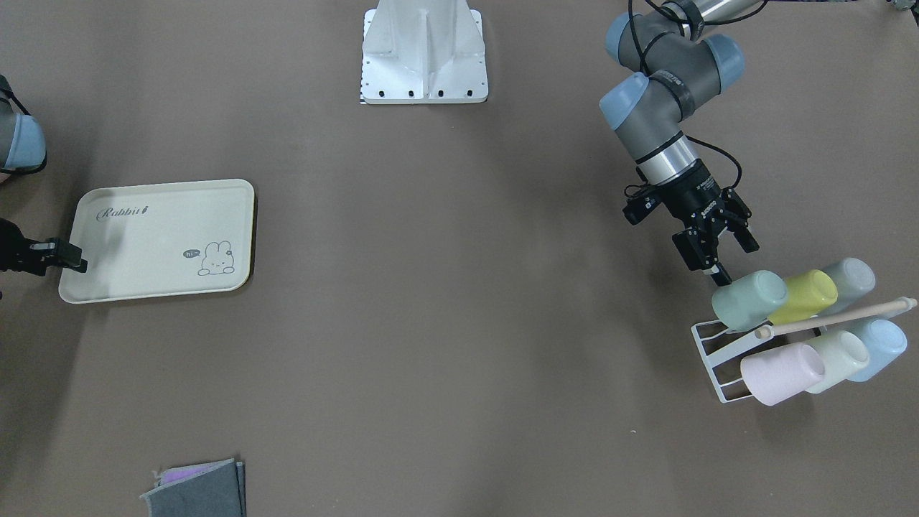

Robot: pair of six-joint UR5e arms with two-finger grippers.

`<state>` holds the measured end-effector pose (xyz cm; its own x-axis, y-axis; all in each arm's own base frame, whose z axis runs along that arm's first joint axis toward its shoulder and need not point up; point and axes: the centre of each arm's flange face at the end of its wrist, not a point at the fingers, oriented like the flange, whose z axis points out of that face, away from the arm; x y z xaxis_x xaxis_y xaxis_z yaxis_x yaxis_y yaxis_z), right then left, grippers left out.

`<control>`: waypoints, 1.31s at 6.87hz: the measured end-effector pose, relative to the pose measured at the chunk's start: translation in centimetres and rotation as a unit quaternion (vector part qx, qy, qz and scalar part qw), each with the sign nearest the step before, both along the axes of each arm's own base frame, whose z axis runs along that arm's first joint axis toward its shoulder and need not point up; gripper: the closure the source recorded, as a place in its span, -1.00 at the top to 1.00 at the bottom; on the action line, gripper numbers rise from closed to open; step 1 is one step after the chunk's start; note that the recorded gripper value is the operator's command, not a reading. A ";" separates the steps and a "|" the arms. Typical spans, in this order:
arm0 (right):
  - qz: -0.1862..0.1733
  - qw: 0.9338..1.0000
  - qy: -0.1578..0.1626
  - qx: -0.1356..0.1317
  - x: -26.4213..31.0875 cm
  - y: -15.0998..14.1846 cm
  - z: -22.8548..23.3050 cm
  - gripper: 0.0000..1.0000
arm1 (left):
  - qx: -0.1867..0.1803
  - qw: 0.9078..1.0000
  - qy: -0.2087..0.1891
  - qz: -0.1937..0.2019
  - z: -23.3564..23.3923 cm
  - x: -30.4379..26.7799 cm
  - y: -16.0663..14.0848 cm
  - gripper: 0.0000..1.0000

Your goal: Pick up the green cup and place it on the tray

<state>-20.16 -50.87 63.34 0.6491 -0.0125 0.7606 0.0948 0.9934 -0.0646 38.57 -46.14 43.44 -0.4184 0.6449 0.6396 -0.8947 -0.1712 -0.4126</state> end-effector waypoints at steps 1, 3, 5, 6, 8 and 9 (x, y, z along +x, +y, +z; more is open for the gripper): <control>-0.001 1.000 0.000 -0.001 0.0 0.1 0.1 0.03 | 0.004 1.000 -0.012 0.001 0.5 -0.1 -0.1 0.97; -0.002 1.000 0.002 -0.004 0.0 0.4 0.6 0.02 | 0.013 1.000 -0.027 0.002 1.9 0.0 -0.3 0.97; -0.005 1.000 0.001 -0.004 -0.3 0.5 0.5 -0.58 | 0.023 0.999 -0.033 0.014 2.7 0.7 -0.6 0.97; -0.005 1.000 0.001 -0.003 -0.4 0.5 0.4 -0.98 | 0.025 0.999 -0.034 0.018 2.9 0.9 -0.7 0.97; -0.007 1.000 0.000 -0.002 -0.5 0.5 0.3 -1.00 | 0.025 0.999 -0.037 0.020 3.6 1.2 -0.9 0.97; -0.008 1.000 -0.001 -0.003 -0.5 0.6 0.3 -1.00 | 0.026 0.999 -0.036 0.020 4.3 1.5 -1.1 0.97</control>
